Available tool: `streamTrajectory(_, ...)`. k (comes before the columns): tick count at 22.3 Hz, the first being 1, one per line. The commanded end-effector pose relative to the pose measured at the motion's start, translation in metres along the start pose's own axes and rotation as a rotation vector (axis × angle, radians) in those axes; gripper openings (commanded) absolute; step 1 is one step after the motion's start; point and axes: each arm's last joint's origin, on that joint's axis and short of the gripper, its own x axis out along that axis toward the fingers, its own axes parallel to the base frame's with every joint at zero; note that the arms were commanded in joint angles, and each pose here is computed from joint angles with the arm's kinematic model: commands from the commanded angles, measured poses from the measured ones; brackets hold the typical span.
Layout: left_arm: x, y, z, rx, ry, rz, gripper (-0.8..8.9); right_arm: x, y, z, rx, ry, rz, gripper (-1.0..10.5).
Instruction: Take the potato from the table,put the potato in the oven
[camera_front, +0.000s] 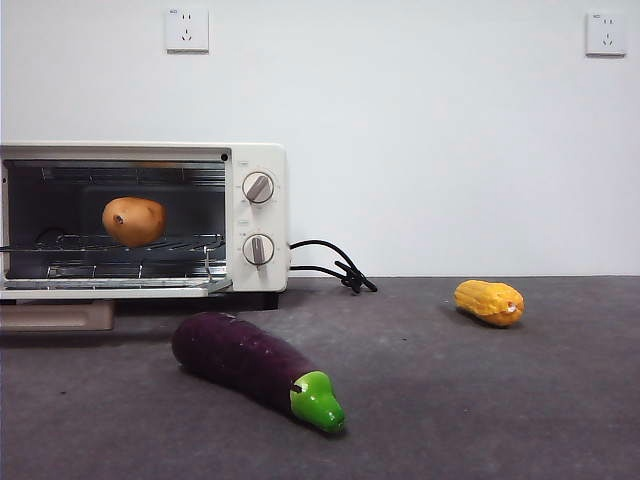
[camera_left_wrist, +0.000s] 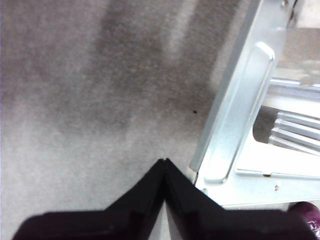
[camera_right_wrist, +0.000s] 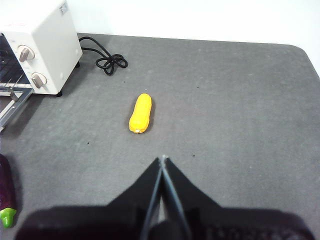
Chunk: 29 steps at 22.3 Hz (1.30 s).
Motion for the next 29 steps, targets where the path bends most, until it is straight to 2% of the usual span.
streamTrajectory(1, 0.006, -0.004, 0.000, -0.003, 0.022, -0.069, -0.09, 0.001, 0.000, -0.003, -0.002, 0.010, -0.005, 0.0)
streamTrajectory(12, 0.005, -0.007, -0.001, -0.007, 0.026, -0.184, -0.09, 0.001, 0.000, -0.003, -0.003, 0.014, 0.002, 0.0)
streamTrajectory(20, -0.002, -0.010, -0.002, 0.009, 0.003, -0.202, -0.09, 0.001, 0.000, -0.003, -0.006, 0.015, 0.002, 0.0)
streamTrajectory(29, -0.011, -0.020, 0.002, 0.003, -0.058, -0.411, -0.09, 0.001, 0.000, -0.003, -0.006, 0.017, 0.006, 0.0)
